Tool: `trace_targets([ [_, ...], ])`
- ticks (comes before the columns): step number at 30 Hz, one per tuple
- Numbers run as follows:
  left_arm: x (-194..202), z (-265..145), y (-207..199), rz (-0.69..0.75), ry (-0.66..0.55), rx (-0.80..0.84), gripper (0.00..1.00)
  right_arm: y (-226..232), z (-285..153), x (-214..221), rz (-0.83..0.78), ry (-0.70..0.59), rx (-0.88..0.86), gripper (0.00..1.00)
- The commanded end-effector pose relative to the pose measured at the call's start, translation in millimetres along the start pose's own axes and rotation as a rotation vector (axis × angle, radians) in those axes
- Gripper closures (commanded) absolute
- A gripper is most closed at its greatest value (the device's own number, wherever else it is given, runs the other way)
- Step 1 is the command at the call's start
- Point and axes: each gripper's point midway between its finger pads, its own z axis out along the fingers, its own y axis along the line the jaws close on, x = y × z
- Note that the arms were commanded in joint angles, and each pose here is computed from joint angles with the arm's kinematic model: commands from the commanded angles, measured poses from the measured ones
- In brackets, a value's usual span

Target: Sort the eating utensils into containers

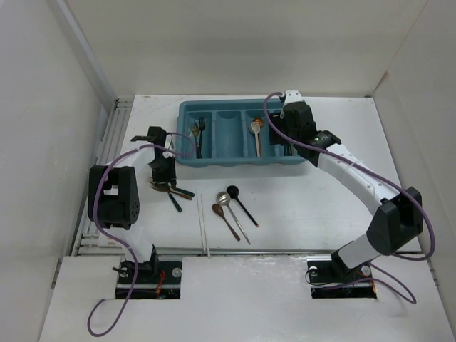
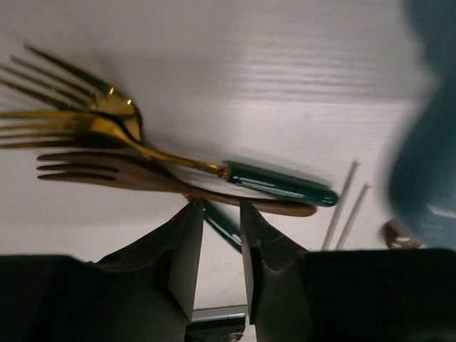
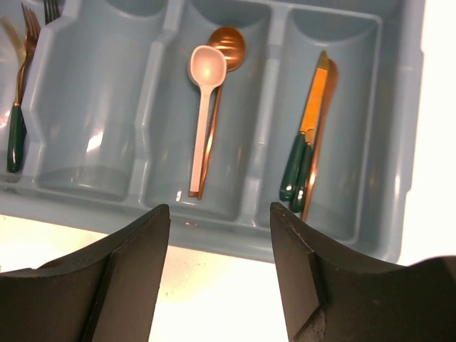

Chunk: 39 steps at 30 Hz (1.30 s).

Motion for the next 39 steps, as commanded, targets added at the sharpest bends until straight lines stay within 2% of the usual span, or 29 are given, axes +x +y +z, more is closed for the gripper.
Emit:
trace_targets([
  [1,24.8,-1.7,17.8,-0.097,0.044,-0.056,0.76,-5.5,-18.4,-13.6,0.019,-0.048,0.031,0.36],
  [9,35.3,-15.5,4.2,-0.16,0.054,-0.009,0.75,-6.8,-23.7,-24.8,0.028,-0.076,0.037,0.35],
  [17,36.2,-3.5,-11.2,-0.173,0.088,0.049,0.73,-8.9,-22.3,-22.1,0.013,-0.061,0.049,0.35],
  [30,44.5,29.5,26.0,-0.215,0.158,-0.132,0.72,-15.9,-22.9,-27.2,0.021,-0.073,0.075,0.35],
  [34,41.0,39.0,49.5,-0.273,0.158,-0.188,0.72,-19.6,-19.3,-25.1,0.023,-0.065,0.085,0.35],
  [36,43.1,42.3,60.1,-0.296,0.164,-0.211,0.78,-19.0,-20.6,-29.7,0.026,-0.074,0.083,0.35],
  [37,43.9,43.5,66.6,-0.321,0.172,-0.214,0.98,-19.0,-20.6,-29.7,0.026,-0.075,0.083,0.35],
  [39,38.7,41.3,72.1,-0.332,0.16,-0.211,1.0,-19.0,-20.6,-29.7,0.026,-0.075,0.083,0.35],
])
